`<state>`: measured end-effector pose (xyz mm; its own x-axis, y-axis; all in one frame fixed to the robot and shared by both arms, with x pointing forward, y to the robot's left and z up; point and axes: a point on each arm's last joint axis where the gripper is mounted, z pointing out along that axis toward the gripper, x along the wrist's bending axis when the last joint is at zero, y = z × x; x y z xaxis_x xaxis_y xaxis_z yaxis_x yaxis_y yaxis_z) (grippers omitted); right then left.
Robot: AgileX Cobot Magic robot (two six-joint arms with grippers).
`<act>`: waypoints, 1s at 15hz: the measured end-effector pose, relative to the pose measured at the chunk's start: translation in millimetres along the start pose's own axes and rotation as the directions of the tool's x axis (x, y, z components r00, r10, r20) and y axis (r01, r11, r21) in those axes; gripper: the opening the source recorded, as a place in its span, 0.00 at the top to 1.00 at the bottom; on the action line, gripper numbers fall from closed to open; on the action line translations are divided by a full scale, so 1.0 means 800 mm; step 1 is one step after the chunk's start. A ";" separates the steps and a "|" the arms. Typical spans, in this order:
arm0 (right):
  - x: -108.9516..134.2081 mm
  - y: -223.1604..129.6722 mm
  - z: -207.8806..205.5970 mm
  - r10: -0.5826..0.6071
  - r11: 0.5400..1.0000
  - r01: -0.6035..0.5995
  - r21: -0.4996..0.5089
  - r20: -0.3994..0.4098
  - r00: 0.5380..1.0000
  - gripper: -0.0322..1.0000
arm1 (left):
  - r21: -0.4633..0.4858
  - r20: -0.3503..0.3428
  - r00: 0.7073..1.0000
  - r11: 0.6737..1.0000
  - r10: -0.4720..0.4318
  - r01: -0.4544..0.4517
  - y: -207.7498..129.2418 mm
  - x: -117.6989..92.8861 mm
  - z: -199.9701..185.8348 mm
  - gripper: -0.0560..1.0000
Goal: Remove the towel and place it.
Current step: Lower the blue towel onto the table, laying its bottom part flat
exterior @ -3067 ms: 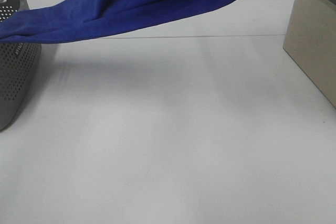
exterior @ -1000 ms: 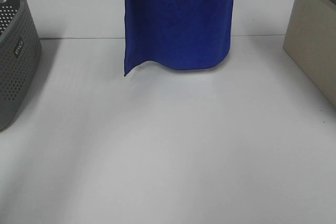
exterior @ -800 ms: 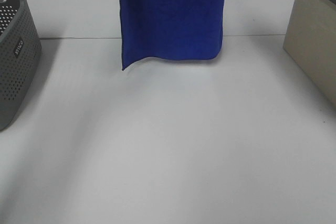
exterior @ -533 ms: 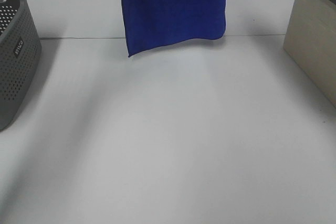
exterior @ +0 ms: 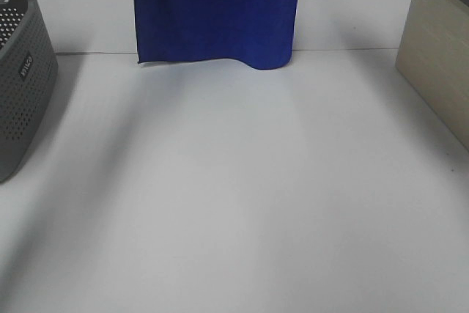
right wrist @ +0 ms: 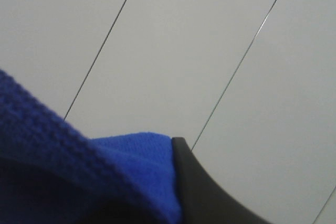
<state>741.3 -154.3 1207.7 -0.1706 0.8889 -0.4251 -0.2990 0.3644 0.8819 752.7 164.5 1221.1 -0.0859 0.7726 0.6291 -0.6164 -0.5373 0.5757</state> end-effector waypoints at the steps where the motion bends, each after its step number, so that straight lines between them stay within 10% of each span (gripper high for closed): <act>1: 0.000 -0.001 0.000 0.000 1.000 0.000 0.006 -0.004 1.000 0.95 | 0.001 0.000 1.000 1.000 0.000 0.000 0.000 0.000 0.000 0.95; 15: 0.015 -0.019 -0.005 0.016 0.980 0.013 0.198 -0.142 0.990 0.95 | 0.178 0.033 0.998 0.983 -0.059 0.052 -0.017 -0.008 -0.001 0.95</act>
<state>740.2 -150.5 1188.3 -0.3072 0.8461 -0.4356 -0.1095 0.4232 0.8994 761.0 167.4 1208.7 -0.0232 0.7913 0.6110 -0.4713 -0.5477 0.6914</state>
